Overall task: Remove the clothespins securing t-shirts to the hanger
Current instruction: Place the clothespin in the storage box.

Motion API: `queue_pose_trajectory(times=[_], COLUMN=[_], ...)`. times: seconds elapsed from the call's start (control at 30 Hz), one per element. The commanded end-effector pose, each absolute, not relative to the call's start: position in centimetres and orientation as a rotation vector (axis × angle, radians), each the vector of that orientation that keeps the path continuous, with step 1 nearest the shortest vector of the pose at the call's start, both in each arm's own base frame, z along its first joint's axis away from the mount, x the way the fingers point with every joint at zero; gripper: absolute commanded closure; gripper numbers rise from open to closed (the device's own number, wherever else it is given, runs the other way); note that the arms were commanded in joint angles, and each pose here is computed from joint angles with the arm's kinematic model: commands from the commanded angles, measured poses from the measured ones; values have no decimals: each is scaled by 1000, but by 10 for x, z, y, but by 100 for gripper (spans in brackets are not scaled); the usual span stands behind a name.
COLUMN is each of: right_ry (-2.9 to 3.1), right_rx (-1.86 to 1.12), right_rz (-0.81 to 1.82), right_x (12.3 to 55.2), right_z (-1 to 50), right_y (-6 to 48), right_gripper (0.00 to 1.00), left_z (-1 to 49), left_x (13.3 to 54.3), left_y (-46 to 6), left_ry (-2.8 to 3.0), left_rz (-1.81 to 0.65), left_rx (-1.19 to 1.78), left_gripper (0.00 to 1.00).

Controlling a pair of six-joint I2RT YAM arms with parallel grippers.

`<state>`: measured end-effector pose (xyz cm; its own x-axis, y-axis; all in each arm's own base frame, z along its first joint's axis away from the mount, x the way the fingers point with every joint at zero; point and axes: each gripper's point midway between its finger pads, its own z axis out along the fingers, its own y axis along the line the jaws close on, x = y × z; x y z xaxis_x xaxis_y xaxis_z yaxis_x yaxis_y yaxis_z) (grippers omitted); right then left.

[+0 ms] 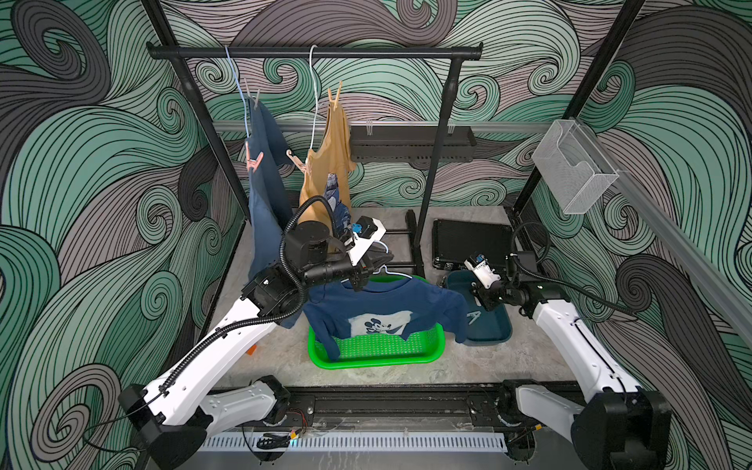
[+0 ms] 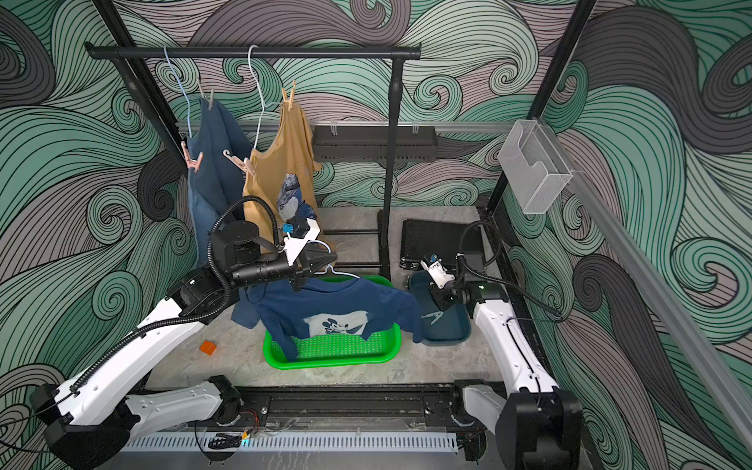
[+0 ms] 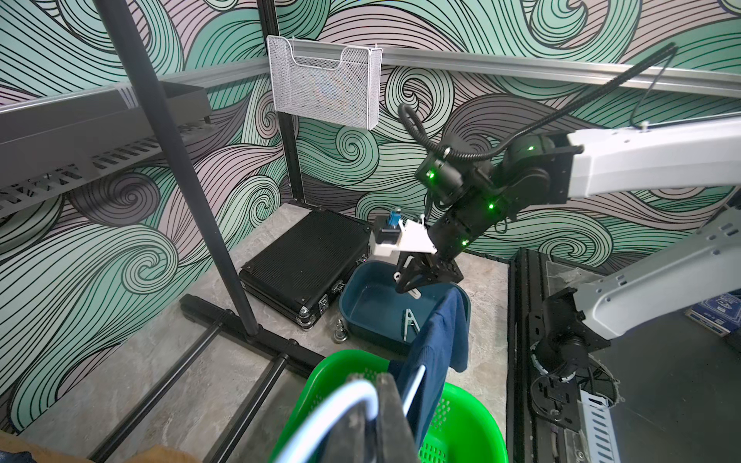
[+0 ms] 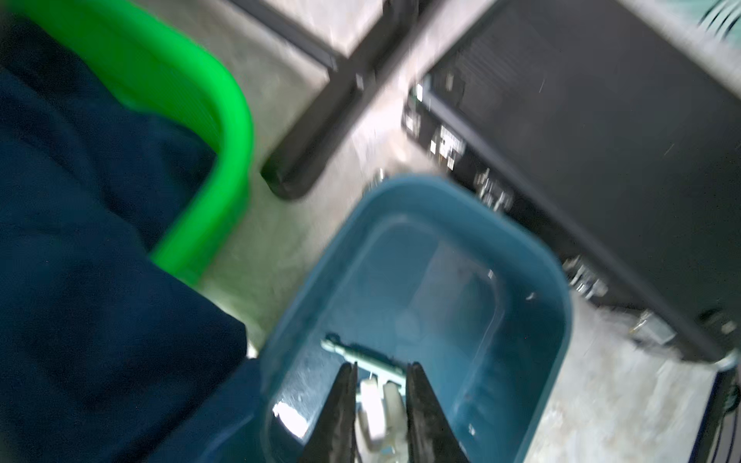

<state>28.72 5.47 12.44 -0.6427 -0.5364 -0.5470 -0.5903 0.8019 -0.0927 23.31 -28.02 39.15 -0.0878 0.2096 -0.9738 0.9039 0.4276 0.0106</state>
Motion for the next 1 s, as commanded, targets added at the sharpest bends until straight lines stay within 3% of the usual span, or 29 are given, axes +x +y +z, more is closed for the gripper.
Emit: queue_pose_trajectory(times=[0.0,0.4,0.83,0.97], right_ry=[2488,2644,2761,2766], right_rx=[-802,-821,-809,-793], right_rz=[39,-46,-61,-91], right_x=[292,310,327,330], right_z=[111,77,49,53], right_y=[42,34,30,27], right_gripper=[74,58,57,45], left_z=[424,425,417,411], left_x=[231,228,231,234], left_y=[-278,-276,-276,-275], left_ry=[1488,1484,1504,1519], left_rz=[-788,-799,-787,-768], left_rx=[981,970,972,967], left_gripper=[100,100,100,100])
